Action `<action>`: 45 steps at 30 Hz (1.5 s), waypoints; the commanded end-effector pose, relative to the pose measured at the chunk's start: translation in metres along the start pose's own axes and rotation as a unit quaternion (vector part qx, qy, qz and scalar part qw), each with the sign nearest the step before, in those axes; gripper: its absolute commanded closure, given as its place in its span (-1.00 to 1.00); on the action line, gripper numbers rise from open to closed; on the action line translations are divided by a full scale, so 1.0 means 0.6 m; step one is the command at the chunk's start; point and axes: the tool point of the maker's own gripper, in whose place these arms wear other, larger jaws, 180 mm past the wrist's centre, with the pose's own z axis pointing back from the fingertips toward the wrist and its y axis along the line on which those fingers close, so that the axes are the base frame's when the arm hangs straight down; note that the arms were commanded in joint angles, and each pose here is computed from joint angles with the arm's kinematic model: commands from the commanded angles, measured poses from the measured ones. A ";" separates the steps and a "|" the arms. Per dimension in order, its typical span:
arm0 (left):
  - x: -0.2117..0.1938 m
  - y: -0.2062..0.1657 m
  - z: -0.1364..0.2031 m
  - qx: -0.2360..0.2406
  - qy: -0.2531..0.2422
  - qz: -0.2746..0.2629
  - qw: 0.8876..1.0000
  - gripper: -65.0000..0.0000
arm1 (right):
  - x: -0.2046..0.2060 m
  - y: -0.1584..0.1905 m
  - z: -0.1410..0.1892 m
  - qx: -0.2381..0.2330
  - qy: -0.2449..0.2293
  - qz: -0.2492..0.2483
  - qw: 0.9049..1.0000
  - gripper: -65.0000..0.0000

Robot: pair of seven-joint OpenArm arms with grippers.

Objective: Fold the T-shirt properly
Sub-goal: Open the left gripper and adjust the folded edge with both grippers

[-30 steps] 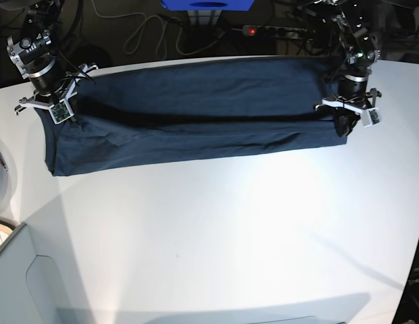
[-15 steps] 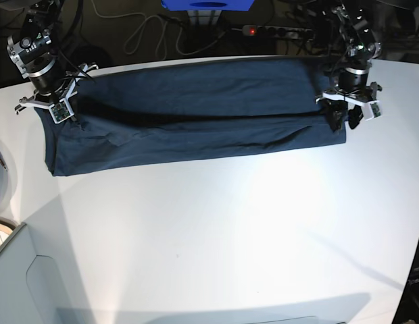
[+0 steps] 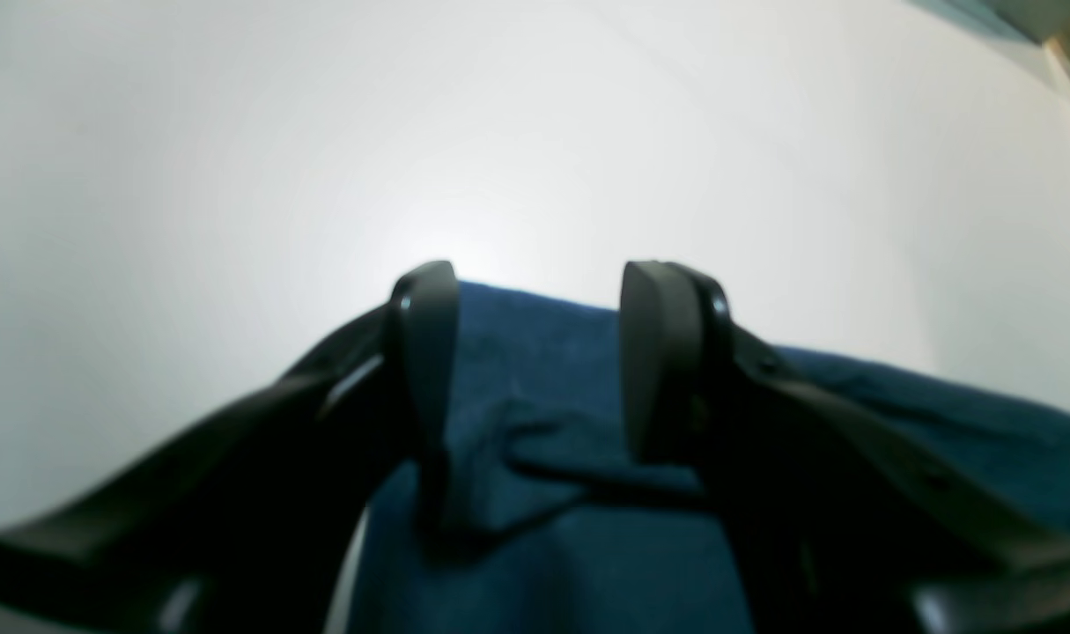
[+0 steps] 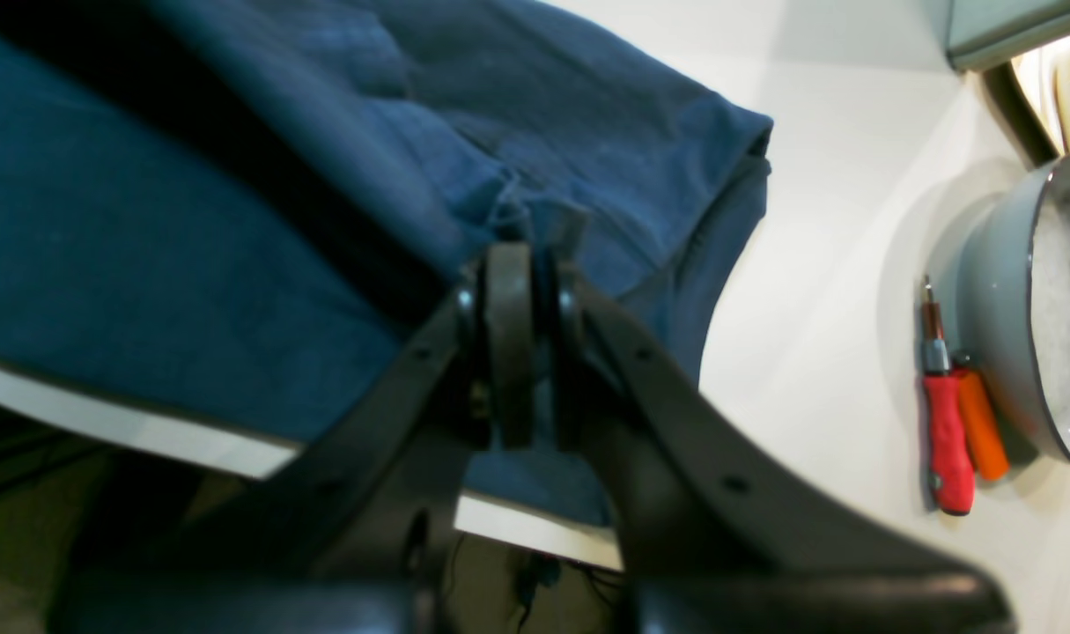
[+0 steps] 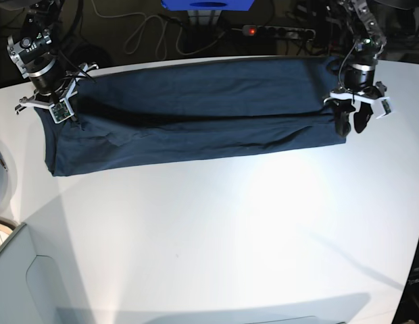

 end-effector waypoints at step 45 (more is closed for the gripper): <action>-0.110 0.038 0.011 0.039 0.187 -0.080 0.978 0.10 | -0.009 0.019 0.020 0.019 0.000 0.008 1.000 0.99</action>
